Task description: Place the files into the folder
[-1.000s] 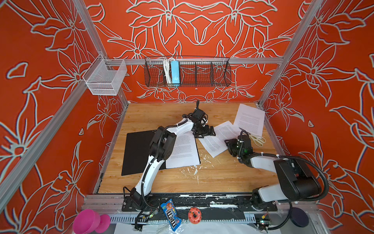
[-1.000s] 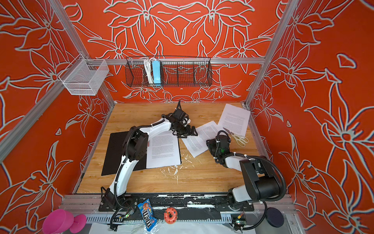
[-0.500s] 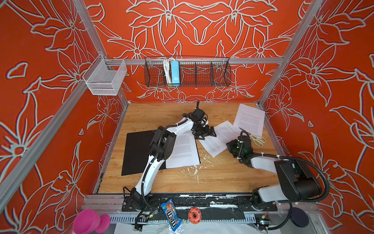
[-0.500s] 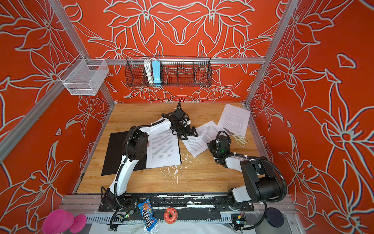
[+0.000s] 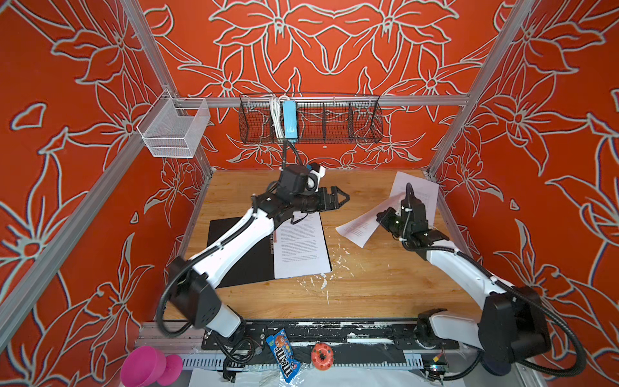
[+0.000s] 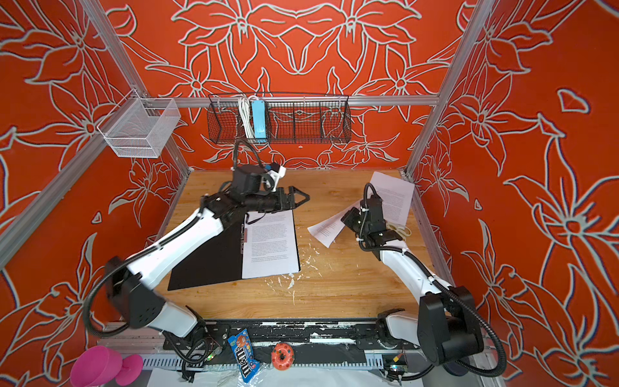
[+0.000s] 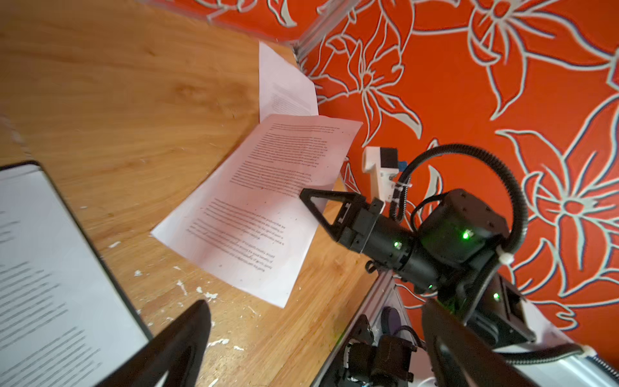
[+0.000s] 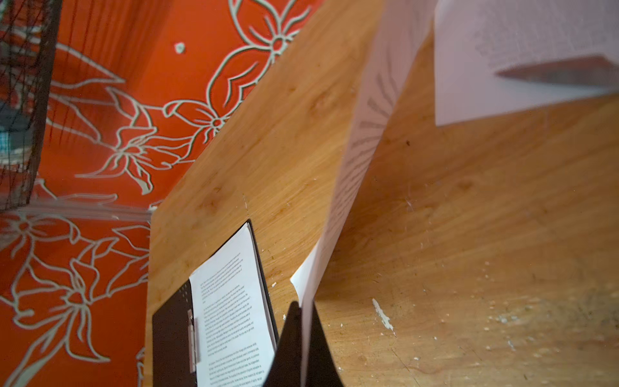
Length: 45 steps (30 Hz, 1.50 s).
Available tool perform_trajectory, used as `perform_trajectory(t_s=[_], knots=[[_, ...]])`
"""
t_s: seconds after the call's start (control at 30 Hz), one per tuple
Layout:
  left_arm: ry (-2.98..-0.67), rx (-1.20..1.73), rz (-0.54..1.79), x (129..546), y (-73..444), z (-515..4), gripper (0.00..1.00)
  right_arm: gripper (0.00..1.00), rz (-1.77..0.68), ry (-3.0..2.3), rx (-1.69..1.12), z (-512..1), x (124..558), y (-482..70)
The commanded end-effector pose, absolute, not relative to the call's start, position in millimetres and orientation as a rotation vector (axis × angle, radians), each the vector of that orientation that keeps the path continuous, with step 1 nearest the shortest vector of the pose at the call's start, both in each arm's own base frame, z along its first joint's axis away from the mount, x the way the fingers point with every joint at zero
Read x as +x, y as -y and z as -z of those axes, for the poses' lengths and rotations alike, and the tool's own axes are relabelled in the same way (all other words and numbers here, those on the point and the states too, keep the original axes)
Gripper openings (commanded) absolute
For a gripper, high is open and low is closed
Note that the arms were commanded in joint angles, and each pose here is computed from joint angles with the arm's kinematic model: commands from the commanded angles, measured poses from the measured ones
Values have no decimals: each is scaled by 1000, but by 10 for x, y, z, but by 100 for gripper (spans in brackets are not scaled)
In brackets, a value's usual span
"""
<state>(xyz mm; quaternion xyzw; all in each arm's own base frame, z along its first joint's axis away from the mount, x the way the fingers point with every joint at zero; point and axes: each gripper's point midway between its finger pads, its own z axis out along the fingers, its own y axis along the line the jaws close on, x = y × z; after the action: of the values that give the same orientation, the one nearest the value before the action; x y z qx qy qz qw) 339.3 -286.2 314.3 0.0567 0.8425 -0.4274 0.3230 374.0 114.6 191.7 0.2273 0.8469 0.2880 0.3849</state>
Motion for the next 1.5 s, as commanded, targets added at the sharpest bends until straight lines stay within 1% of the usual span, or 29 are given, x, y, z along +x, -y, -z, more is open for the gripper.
perform_trajectory(t_s=[0.0,0.07,0.2,0.3,0.4,0.47,0.57,0.7,0.8,0.9,1.03,1.2,1.47], knots=[[-2289,135,826,3275,2439,-2720,98,0,-683,-2235,282,-2214,3677,-1460],[-2273,161,708,3128,2194,-2704,98,0,-733,-2234,149,-2447,3695,-1762],[-2206,145,455,2939,1668,-2644,98,0,-949,-2225,-129,-2848,3628,-2561],[-2113,88,346,2804,1338,-2725,98,0,-982,-2219,-349,-3051,3452,-3011],[-2020,32,313,2696,1133,-2799,98,0,-1156,-2185,-461,-3214,3252,-3246],[-1973,5,308,2649,1052,-2844,98,0,-1187,-2173,-452,-3220,3213,-3220],[-1959,-15,288,2634,991,-2838,98,0,-1177,-2258,-355,-2931,3308,-3009],[-2047,30,248,2658,1036,-2707,98,0,-1155,-2432,-193,-2180,3506,-2726],[-2089,51,251,2683,1094,-2617,98,0,-1022,-2605,-182,-1510,3594,-2685],[-2115,74,268,2683,1148,-2569,98,0,-911,-2736,-252,-1064,3596,-2815],[-2185,112,237,2655,1156,-2424,98,0,-829,-2749,-353,-924,3600,-2969],[-2274,116,195,2676,1158,-2257,98,0,-801,-2776,-305,-852,3642,-2982],[-2348,125,297,2696,1229,-2158,98,0,-855,-2781,-295,-805,3629,-3149]])
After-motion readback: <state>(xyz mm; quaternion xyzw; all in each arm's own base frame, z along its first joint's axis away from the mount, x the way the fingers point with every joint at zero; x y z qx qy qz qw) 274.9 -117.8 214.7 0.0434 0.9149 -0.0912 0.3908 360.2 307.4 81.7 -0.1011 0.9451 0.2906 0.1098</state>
